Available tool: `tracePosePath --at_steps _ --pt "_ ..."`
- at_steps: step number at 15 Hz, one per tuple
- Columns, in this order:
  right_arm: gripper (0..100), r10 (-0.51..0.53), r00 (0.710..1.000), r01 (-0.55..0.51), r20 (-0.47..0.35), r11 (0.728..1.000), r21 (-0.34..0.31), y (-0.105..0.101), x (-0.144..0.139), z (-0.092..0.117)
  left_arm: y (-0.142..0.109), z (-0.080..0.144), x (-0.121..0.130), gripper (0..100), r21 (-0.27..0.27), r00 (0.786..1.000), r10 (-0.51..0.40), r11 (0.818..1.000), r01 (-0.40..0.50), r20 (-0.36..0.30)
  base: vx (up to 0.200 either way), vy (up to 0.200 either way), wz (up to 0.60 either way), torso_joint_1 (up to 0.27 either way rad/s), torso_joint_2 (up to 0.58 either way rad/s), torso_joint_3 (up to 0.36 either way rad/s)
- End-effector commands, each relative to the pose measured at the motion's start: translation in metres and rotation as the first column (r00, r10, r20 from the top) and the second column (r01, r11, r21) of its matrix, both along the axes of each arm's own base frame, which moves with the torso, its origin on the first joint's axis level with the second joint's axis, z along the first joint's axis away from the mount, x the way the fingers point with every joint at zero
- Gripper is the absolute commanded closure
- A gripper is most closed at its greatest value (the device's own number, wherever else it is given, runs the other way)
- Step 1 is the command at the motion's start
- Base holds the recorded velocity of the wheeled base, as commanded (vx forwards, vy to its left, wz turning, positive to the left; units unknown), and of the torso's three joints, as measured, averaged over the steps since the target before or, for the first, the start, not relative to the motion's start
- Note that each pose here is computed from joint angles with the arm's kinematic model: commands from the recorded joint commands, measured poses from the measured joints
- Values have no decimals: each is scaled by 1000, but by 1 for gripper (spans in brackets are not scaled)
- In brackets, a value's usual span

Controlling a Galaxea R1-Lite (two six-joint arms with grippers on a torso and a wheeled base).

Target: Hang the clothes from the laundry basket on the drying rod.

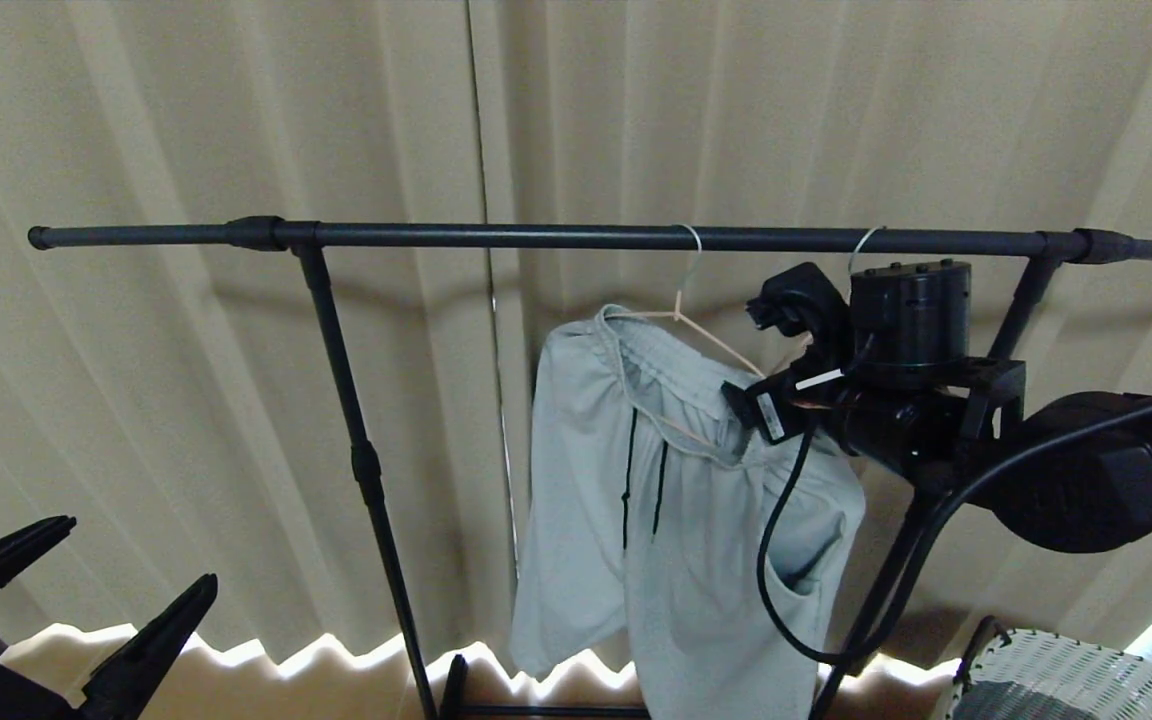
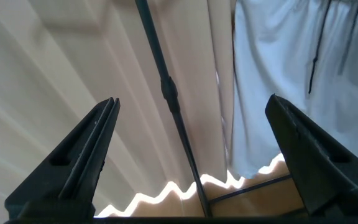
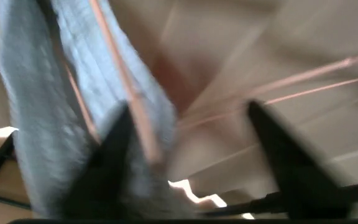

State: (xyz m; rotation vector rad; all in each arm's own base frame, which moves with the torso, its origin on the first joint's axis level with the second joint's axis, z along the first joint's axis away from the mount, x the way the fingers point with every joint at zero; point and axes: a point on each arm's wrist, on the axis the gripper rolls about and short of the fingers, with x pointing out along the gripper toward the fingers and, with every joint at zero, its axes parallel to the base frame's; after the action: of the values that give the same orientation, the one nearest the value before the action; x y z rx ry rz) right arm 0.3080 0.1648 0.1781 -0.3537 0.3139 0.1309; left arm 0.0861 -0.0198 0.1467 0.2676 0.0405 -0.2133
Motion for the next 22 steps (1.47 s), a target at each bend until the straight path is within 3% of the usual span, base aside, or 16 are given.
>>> tracePosePath --at_steps 1,6,10,12,13,14,18,22 --pt "0 112 994 -112 -5 993 37 2 -13 -9 0 0 0 0 1 1000 2 1000 -2 1 0 0 0 0 0 0" --pt "0 220 973 -225 63 969 98 5 -17 -12 0 0 0 0 2 1000 0 1000 0 -4 0 0 0 0 0 0" --pt "0 248 952 -275 180 951 144 -3 -31 -1 1 0 -1 0 1 1000 6 1000 -6 -4 0 0 0 0 0 0" --pt "0 237 938 -288 252 939 189 -9 -39 8 1 1 -2 0 -2 1000 6 1000 -6 5 0 0 0 0 0 0" --pt "0 211 932 -289 294 922 257 -13 -45 15 1 1 -2 0 -3 1000 11 1000 -11 5 0 0 0 0 0 0" --pt "0 196 932 -285 304 915 284 -17 -48 18 1 1 -2 0 -3 1000 14 1000 -14 5 0 0 0 0 0 0" --pt "0 74 943 -195 325 913 359 -63 -75 24 3 2 -7 0 -7 999 20 1000 -20 30 -50 0 0 1 -1 -1" --pt "0 -21 950 -88 311 938 335 -101 -104 14 14 -4 -24 0 -22 988 129 992 -128 82 -200 0 0 2 2 1"
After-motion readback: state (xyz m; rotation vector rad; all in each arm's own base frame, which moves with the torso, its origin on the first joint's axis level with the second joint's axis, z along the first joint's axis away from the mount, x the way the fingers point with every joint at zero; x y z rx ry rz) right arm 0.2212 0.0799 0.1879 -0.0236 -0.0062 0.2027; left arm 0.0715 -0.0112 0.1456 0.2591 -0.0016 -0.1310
